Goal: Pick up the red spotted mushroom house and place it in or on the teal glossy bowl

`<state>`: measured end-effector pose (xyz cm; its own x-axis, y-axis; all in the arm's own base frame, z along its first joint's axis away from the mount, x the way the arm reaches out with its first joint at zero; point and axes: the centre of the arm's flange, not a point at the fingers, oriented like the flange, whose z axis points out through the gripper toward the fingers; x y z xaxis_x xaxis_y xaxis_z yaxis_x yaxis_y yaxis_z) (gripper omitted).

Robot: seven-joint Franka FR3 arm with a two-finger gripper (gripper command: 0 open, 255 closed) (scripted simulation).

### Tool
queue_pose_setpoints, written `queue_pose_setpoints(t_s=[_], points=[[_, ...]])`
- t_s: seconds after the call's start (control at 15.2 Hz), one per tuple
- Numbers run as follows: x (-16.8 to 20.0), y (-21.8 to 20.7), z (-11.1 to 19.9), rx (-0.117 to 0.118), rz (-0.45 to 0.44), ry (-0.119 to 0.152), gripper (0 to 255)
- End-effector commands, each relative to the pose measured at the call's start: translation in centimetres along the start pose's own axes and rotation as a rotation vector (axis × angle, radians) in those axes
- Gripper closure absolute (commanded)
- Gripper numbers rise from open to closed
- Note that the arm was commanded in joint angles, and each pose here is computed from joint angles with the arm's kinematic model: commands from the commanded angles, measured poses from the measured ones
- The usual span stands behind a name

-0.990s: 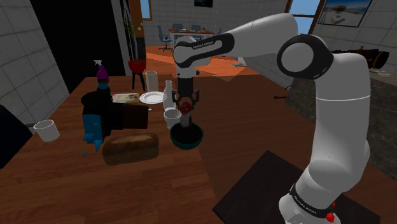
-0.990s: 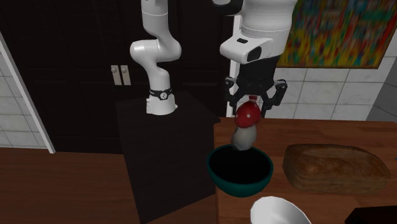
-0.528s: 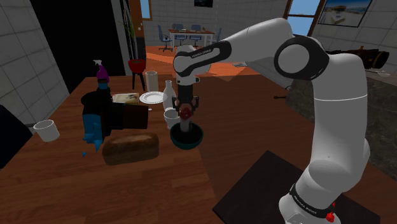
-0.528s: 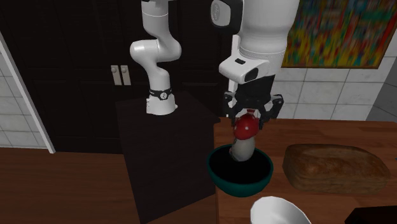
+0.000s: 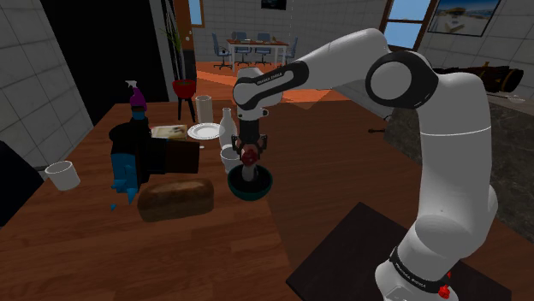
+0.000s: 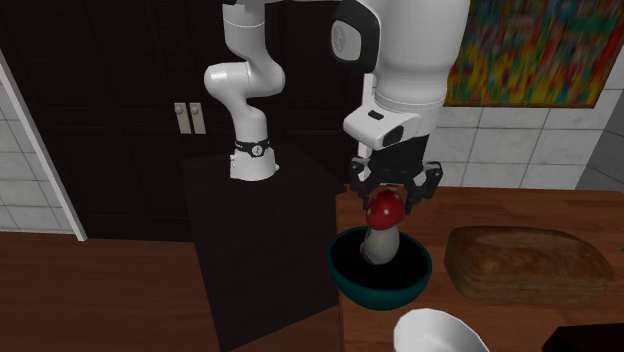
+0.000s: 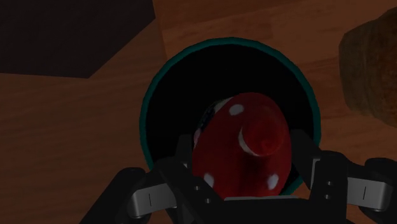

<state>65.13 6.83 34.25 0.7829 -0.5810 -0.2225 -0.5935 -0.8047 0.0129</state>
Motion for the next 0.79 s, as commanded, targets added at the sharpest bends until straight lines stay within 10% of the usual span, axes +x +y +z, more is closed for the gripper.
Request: queue_pose_setpoints(t_s=[0.0,0.13,0.2,0.73], points=[[0.0,0.0,0.1,0.000,0.000,0.000,255],[0.0,0.0,0.1,0.000,0.000,0.000,255],[0.0,0.0,0.1,0.000,0.000,0.000,0],[0.0,0.0,-3.9,0.000,0.000,0.000,0]])
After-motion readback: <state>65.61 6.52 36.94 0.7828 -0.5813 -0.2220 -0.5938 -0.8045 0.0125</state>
